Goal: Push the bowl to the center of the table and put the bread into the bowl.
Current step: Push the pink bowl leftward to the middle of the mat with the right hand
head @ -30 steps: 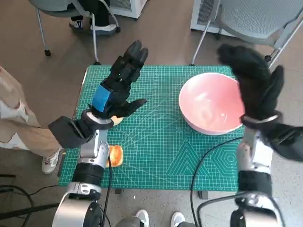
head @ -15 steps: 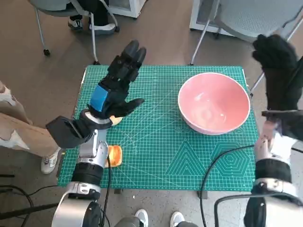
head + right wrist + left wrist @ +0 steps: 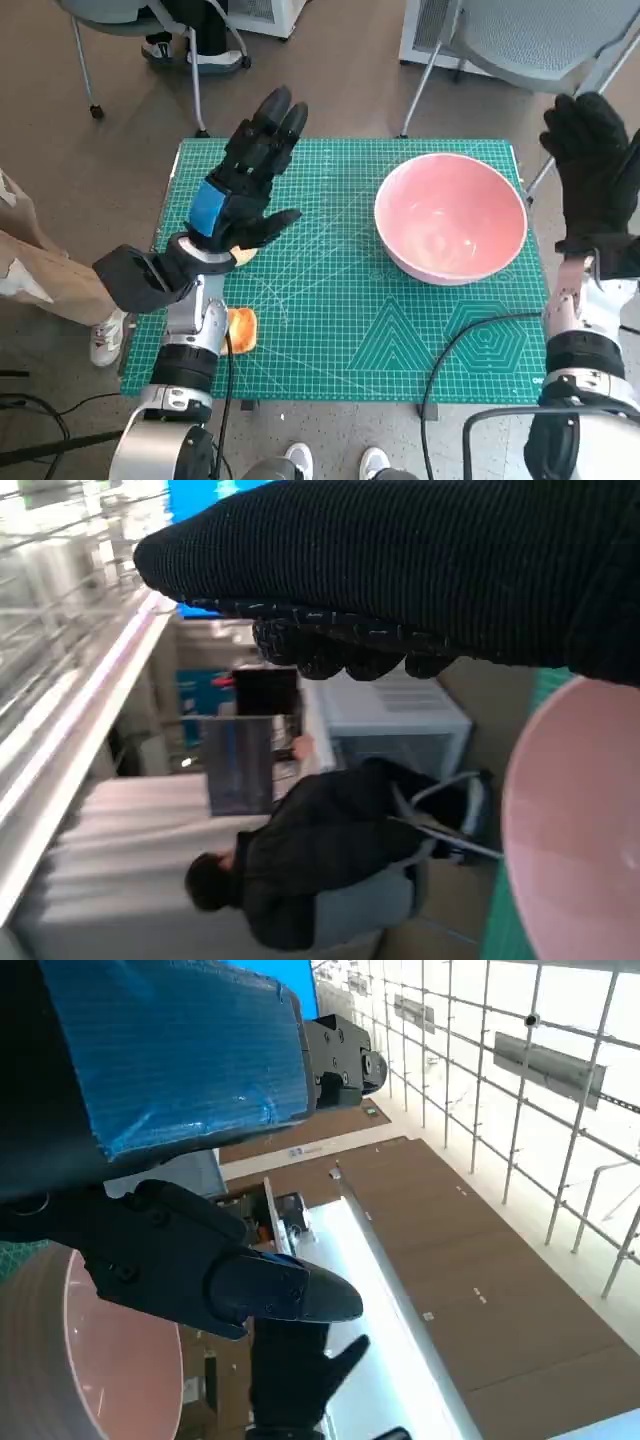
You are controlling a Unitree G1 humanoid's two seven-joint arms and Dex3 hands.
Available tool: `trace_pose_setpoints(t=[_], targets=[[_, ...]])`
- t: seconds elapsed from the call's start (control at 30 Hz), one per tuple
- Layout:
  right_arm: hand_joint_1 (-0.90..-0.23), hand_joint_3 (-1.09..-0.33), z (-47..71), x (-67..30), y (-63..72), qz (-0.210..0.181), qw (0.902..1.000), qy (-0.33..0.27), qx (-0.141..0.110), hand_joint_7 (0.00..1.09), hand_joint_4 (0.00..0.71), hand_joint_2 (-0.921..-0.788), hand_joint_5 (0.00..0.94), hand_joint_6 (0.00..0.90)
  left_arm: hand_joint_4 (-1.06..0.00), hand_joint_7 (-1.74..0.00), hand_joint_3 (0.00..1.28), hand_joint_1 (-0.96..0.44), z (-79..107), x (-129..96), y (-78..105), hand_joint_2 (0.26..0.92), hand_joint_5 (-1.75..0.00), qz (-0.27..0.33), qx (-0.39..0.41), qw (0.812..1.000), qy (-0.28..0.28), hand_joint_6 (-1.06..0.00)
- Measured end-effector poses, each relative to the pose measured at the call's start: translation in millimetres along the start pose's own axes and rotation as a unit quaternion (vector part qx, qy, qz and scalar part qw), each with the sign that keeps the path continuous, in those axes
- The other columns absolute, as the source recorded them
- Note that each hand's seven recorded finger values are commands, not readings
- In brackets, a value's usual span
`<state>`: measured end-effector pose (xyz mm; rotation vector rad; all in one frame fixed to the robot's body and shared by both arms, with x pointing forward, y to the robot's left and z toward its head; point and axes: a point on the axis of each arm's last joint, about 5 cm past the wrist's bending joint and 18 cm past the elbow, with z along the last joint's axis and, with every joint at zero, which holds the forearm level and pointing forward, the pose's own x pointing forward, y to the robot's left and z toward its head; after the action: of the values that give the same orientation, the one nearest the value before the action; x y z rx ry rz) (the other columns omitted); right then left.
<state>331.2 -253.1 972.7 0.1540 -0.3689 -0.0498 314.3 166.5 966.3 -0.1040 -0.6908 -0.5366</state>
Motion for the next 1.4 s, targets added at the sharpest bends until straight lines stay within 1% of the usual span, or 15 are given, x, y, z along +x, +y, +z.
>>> trace_pose_setpoints(t=[0.17,0.23,0.4,0.67,0.77,0.9,1.13,1.4], targets=[[-0.578,-0.86,-2.9,-1.8,-3.3,-0.017,0.9994,0.031,-0.009,0.28,0.231,-0.921,0.004,0.188,-0.01,-0.12,0.2,-0.52,0.0,0,0.7,0.921,0.0,0.003,-0.005,1.0,-0.001,-0.09],[-0.575,-0.86,-4.2,-2.5,-4.2,-0.024,0.9988,0.041,-0.007,0.28,0.231,-0.921,0.004,0.192,-0.01,-0.12,0.2,-0.51,0.3,0,1.1,0.921,0.0,0.004,-0.006,1.0,-0.002,-0.09],[-0.584,-0.849,-8.8,-5.4,-6.2,-0.04,0.9965,0.072,-0.004,0.23,0.24,-0.921,0.002,0.23,-0.01,-0.12,0.19,-0.51,1.2,0,1.4,0.921,0.0,0.003,-0.005,1.0,-0.003,-0.09],[-0.584,-0.853,-17.7,-12.4,-9.3,-0.057,0.9914,0.118,-0.002,0.2,0.241,-0.921,0.001,0.245,-0.01,-0.12,0.19,-0.51,3.3,2,1.5,0.921,0.0,0.003,-0.003,1.0,-0.008,-0.09],[-0.599,-0.844,-20.0,-14.4,-10.4,-0.066,0.9893,0.131,0.001,0.19,0.247,-0.921,0.004,0.249,-0.01,-0.12,0.19,-0.51,3.9,2,1.8,0.921,0.0,0.003,-0.002,1.0,-0.009,-0.09],[-0.615,-0.833,-23.3,-17.7,-12.4,-0.077,0.9862,0.146,0.007,0.18,0.251,-0.921,0.005,0.253,-0.01,-0.12,0.2,-0.51,4.3,1,2.4,0.921,0.0,0.003,0.0,1.0,-0.009,-0.09],[-0.623,-0.812,-27.7,-22.8,-15.7,-0.091,0.9817,0.166,0.017,0.17,0.256,-0.921,0.004,0.262,0.0,-0.12,0.2,-0.51,4.6,0,3.3,0.921,0.0,0.004,0.001,1.0,-0.008,-0.09],[-0.619,-0.799,-29.2,-24.7,-17.2,-0.103,0.979,0.174,0.026,0.16,0.256,-0.921,0.003,0.275,0.0,-0.13,0.2,-0.5,5.0,0,4.1,0.921,0.0,0.004,0.003,1.0,-0.007,-0.09]])
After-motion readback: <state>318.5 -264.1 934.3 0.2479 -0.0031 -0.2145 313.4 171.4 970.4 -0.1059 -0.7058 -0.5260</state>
